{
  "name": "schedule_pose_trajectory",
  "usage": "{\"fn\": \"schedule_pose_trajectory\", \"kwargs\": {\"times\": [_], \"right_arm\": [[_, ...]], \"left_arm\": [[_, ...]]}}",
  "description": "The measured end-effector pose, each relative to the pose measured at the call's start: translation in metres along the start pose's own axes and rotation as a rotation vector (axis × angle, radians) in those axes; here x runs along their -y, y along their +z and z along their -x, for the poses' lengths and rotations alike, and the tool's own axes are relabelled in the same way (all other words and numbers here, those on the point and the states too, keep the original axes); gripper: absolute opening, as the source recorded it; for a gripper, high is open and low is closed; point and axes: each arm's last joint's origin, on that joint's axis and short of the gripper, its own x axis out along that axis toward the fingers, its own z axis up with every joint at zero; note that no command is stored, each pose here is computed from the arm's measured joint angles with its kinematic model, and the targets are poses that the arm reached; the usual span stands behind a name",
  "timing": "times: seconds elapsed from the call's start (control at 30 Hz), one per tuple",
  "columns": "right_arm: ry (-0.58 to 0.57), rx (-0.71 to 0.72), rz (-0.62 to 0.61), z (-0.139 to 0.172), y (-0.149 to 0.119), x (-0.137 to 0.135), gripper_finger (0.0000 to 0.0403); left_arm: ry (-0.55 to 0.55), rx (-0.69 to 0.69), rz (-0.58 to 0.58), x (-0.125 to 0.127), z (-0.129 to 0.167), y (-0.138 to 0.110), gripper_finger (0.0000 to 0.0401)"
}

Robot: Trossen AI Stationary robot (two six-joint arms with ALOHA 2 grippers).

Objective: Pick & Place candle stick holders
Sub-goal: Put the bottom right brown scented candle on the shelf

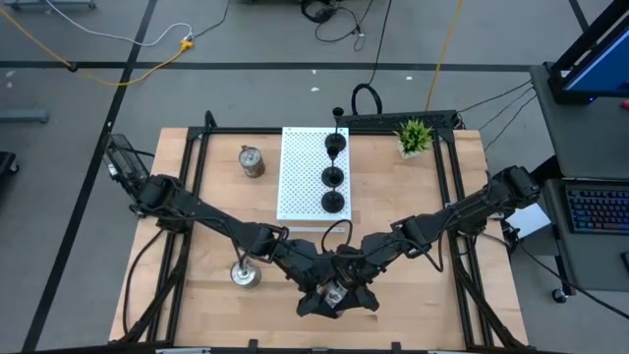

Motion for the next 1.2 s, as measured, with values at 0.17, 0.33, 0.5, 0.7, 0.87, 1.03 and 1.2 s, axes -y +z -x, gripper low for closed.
{"fn": "schedule_pose_trajectory", "kwargs": {"times": [0.17, 0.33, 0.5, 0.7, 0.87, 1.03, 1.2], "right_arm": [[-0.002, 0.000, -0.003, 0.000, 0.000, 0.000, 0.0388], [-0.002, 0.007, -0.010, 0.000, 0.001, 0.001, 0.0388], [-0.005, 0.017, -0.027, 0.001, 0.004, 0.003, 0.0381], [0.014, 0.056, -0.021, 0.005, 0.009, 0.001, 0.0379], [0.019, 0.092, -0.014, 0.011, 0.013, -0.003, 0.0379], [0.015, 0.106, 0.003, 0.012, 0.014, -0.004, 0.0379], [0.011, 0.118, 0.008, 0.012, 0.015, -0.004, 0.0379]], "left_arm": [[0.012, -0.005, -0.010, 0.002, -0.001, -0.003, 0.0366], [0.015, -0.019, -0.019, 0.005, -0.003, -0.007, 0.0366], [0.012, -0.025, -0.020, 0.008, -0.003, -0.010, 0.0366], [0.003, -0.032, -0.024, 0.009, -0.003, -0.010, 0.0366], [0.000, -0.056, -0.021, 0.013, -0.004, -0.015, 0.0366], [0.011, -0.049, -0.026, 0.016, -0.005, -0.017, 0.0366], [0.015, -0.037, -0.031, 0.018, -0.006, -0.018, 0.0366]]}}
